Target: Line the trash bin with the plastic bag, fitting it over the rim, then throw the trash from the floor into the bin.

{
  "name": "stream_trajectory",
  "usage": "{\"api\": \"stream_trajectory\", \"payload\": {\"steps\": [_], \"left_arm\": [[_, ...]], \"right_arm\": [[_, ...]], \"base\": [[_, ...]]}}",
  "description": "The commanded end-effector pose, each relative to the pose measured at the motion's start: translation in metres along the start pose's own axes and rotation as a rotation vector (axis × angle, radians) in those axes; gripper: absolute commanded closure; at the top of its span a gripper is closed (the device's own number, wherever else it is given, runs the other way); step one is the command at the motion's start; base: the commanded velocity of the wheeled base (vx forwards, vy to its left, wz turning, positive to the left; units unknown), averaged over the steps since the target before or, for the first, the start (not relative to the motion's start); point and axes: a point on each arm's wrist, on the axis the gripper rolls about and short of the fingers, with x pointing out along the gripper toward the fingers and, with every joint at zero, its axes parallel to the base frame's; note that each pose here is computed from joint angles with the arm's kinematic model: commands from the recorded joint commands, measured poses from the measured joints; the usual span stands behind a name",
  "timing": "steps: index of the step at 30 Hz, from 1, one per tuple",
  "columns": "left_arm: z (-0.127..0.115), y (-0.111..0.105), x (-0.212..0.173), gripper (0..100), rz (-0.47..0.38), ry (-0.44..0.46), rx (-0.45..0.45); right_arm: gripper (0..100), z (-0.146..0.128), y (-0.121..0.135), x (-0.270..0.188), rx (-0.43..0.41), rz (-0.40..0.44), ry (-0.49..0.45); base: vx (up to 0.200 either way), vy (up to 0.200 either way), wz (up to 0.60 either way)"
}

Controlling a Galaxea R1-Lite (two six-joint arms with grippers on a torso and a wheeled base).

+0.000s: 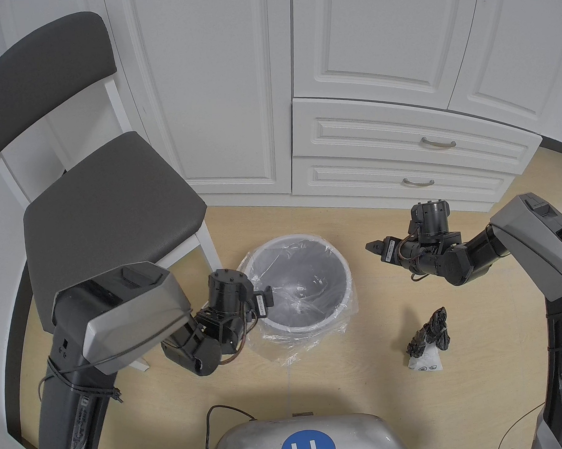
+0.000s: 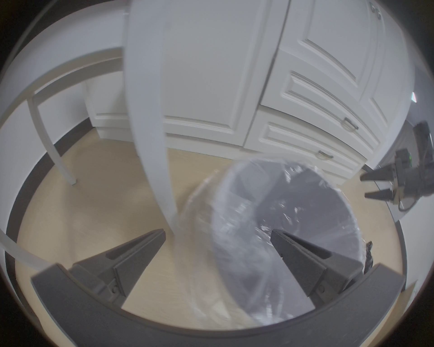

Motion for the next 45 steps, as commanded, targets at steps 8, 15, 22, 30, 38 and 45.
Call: {"api": "stream_trajectory", "payload": {"steps": [8, 15, 22, 30, 38, 45], "left_arm": [[-0.034, -0.036, -0.006, 0, -0.074, 0.060, 0.012], [-0.036, -0.045, -0.017, 0, -0.095, 0.075, -0.015], [-0.038, -0.066, -0.023, 0, -0.144, 0.066, -0.017], [-0.046, -0.084, -0.032, 0, -0.189, 0.075, -0.015], [-0.052, -0.091, -0.050, 0, -0.208, 0.114, -0.026], [-0.051, -0.083, -0.065, 0, -0.199, 0.141, -0.039]], "right_arm": [[0, 0.001, 0.001, -0.009, -0.025, 0.002, 0.003], [0, 0.002, 0.001, -0.011, -0.027, 0.000, 0.004], [0, 0.002, 0.000, -0.012, -0.036, -0.003, 0.005], [0, 0.005, -0.003, -0.014, -0.036, -0.007, 0.001], [0, 0.000, -0.004, -0.012, -0.043, -0.011, 0.015], [0, -0.003, -0.004, -0.010, -0.057, -0.011, 0.021]], "base": [[0.000, 0.000, 0.00], [0.000, 0.000, 0.00], [0.000, 0.000, 0.00], [0.000, 0.000, 0.00], [0.000, 0.000, 0.00], [0.000, 0.000, 0.00]]}}
